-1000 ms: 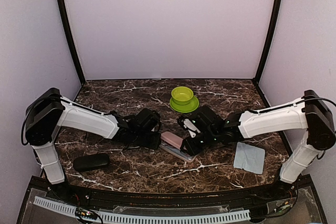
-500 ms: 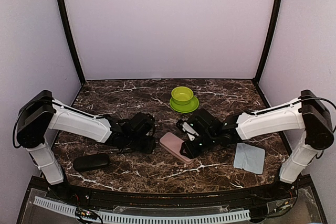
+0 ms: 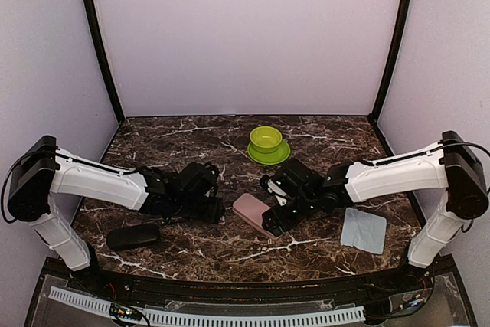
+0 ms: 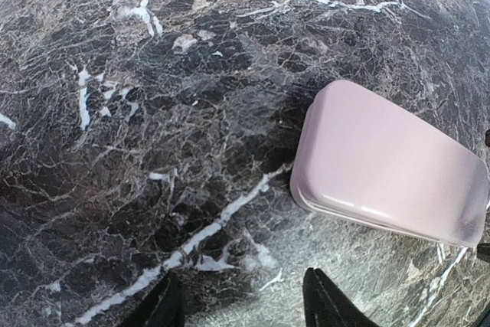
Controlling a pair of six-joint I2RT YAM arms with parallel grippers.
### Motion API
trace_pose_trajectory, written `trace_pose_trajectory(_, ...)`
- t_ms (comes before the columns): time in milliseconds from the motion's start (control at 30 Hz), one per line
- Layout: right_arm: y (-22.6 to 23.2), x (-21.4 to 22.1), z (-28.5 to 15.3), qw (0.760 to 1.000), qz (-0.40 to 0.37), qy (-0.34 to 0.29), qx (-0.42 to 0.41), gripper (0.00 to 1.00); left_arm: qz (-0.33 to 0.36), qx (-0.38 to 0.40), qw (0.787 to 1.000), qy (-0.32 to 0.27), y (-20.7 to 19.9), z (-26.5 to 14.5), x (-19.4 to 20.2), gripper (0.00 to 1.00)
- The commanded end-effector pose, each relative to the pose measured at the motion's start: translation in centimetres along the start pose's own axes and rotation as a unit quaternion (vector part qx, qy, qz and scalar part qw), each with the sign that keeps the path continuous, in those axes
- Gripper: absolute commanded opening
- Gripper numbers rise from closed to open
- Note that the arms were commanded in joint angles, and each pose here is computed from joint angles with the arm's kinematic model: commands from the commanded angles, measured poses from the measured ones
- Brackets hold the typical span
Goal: Organize the sunglasses
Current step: Move the case with the sunglasses to the center of the board.
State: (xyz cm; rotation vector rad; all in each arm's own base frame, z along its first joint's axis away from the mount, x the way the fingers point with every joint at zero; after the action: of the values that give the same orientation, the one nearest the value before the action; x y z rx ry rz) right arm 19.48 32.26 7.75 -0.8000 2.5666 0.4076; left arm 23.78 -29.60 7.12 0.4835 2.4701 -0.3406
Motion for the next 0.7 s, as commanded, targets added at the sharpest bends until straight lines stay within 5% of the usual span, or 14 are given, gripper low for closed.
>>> trace_pose_trajectory(0,0.0,-0.6,-0.4,0.999,-0.026,0.004,0.018,0.86,0.017,-0.012,1.0,-0.016,0.3,-1.3,-0.9,0.55)
trace_pose_trajectory(433,-0.2,0.8,2.6,0.998,-0.04,0.043,0.025,0.75,0.03,-0.003,0.999,-0.016,-0.4,-0.9,-1.5,0.56)
trace_pose_trajectory(667,-0.1,0.9,2.5,0.998,-0.05,0.044,0.023,0.8,0.034,-0.004,0.999,-0.012,-0.4,-0.7,-1.5,0.56)
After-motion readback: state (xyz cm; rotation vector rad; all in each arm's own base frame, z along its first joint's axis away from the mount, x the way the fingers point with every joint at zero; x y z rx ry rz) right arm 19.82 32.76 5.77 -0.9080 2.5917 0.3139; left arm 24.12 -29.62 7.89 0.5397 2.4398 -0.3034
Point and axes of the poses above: each gripper's point midway between its finger pads, its own z axis out along the fingers, its own y axis along the line the jaws close on, x = y × z, the point moved 2 cm from there along -z, back along the fingers, and after that the axes turned 5 degrees about z, right-handed, at the moved point
